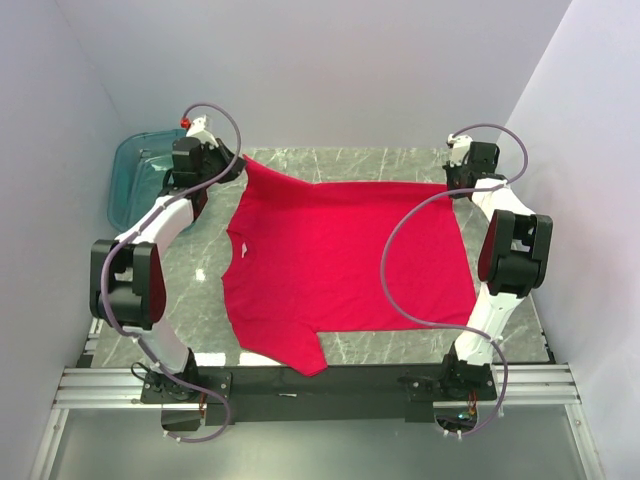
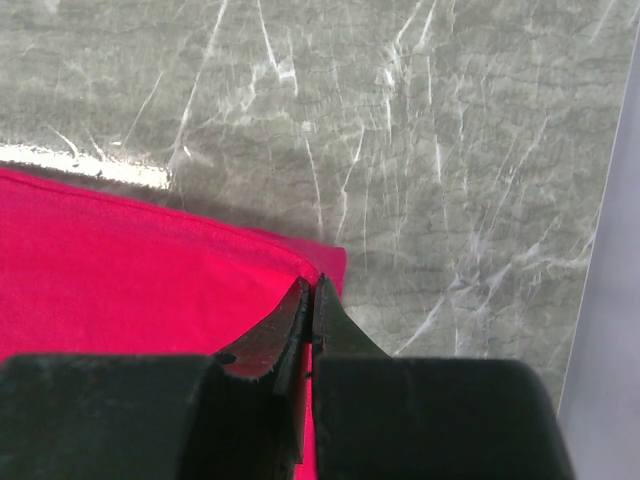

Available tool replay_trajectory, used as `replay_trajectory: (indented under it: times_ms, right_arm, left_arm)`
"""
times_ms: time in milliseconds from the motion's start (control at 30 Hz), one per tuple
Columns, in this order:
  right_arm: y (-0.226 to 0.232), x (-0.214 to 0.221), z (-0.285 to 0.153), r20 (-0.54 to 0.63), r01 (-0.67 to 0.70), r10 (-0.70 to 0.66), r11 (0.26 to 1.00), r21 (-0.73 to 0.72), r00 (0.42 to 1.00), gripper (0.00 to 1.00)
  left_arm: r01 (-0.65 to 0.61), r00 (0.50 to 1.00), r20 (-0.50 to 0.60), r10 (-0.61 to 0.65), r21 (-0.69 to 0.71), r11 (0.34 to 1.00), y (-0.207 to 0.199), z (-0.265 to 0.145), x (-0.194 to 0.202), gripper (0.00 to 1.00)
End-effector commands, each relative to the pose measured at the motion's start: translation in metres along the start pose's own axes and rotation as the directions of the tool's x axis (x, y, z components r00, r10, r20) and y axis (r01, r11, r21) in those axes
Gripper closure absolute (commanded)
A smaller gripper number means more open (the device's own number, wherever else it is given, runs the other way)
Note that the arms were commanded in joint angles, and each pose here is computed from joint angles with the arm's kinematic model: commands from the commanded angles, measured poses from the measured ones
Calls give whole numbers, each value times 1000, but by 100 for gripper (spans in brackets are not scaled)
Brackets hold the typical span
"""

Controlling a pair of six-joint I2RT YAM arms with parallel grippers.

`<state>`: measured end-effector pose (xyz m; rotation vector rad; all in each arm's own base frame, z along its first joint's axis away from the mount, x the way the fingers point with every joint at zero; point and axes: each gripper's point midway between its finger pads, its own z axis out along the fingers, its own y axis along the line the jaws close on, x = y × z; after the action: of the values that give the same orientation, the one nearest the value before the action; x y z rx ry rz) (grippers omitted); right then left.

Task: Fold and stack the t-shirts
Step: Fold the tshirt

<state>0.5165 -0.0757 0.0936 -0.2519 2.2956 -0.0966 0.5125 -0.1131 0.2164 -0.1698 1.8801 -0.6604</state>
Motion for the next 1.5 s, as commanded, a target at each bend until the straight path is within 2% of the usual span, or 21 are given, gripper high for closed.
replay_trajectory:
  times_ms: [0, 1467]
  right_arm:
    - [-15, -27, -20, 80, 8, -11, 999, 46, 997, 100]
    - [-21, -15, -27, 61, 0, -4, 998, 69, 998, 100]
  left_arm:
    - [-32, 999, 43, 30, 40, 999, -15, -16, -15, 100]
    - [16, 1000, 16, -16, 9, 1000, -9, -63, 22, 100]
